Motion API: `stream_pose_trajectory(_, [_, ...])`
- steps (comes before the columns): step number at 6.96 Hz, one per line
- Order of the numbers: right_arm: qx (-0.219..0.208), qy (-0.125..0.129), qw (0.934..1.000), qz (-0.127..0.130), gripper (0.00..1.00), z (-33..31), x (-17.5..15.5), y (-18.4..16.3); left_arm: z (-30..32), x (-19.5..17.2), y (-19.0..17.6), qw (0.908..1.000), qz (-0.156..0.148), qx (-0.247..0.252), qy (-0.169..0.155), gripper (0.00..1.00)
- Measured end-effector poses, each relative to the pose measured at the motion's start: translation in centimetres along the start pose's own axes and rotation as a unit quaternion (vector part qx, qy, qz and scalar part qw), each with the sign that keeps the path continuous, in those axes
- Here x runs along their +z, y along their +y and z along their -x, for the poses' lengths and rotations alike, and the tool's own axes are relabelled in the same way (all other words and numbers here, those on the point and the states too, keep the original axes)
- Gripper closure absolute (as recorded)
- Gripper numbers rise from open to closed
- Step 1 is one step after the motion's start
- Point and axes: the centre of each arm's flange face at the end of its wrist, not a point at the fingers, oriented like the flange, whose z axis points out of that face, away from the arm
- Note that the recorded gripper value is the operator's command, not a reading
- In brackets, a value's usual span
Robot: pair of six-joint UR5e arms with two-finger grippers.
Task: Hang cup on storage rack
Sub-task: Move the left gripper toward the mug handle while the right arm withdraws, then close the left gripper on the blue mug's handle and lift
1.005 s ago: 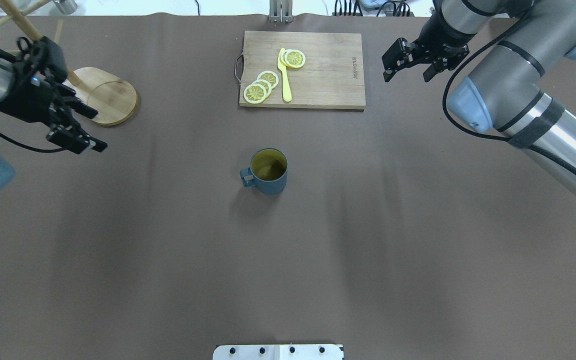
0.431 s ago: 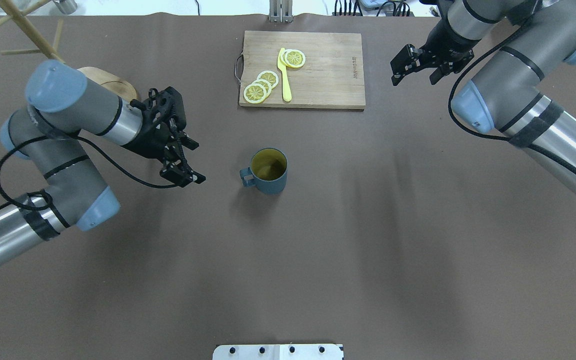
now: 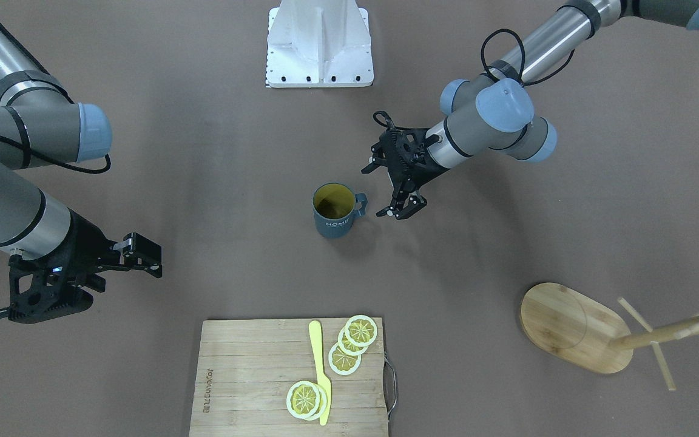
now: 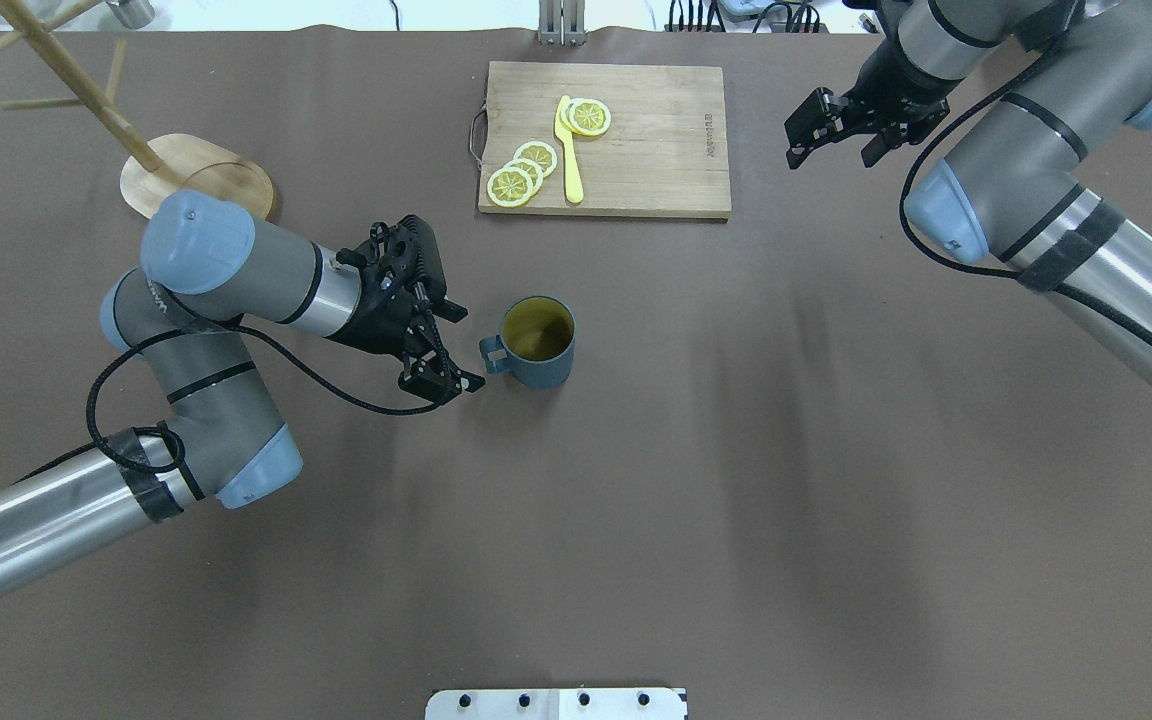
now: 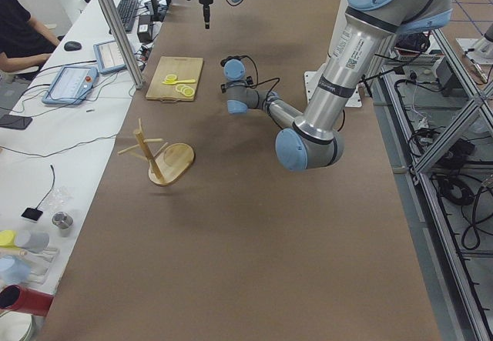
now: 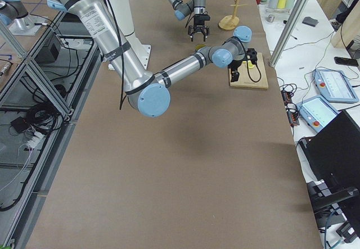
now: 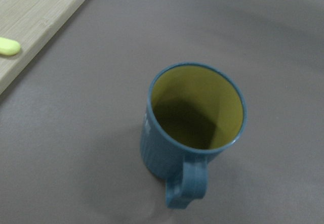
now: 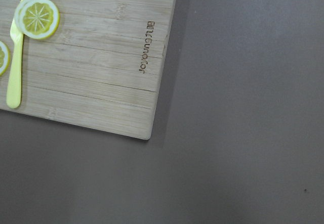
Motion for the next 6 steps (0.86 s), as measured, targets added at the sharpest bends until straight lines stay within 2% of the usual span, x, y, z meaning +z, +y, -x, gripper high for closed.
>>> stream_pose_trajectory(1, [0.001,0.000,1.0000,0.000,0.00,-0.1,0.0,0.0,-0.5,0.7,0.0,1.0000,-0.003,0.001,-0.004,0.05])
stream_pose_trajectory(2, [0.001,0.000,1.0000,0.000,0.00,-0.1,0.0,-0.1,-0.7,1.3,-0.1,0.9999,-0.005,0.002,-0.012,0.19])
stream_pose_trajectory(3, [0.001,0.000,1.0000,0.000,0.00,0.0,0.0,-0.1,-0.8,1.8,-0.2,0.9997,-0.010,-0.001,-0.024,0.40])
stream_pose_trajectory(4, [0.000,0.000,1.0000,0.000,0.00,0.0,0.0,-0.1,-0.9,2.0,-0.3,0.9993,-0.013,-0.013,-0.033,0.75])
stream_pose_trajectory(5, [0.000,0.000,1.0000,0.000,0.00,0.1,0.0,-0.1,-0.8,2.3,0.0,0.9989,-0.012,-0.029,-0.036,1.00])
stream_pose_trajectory(6, [-0.001,0.000,1.0000,0.000,0.00,0.2,0.1,-0.1,-0.6,2.7,0.7,0.9982,-0.006,-0.047,-0.037,1.00])
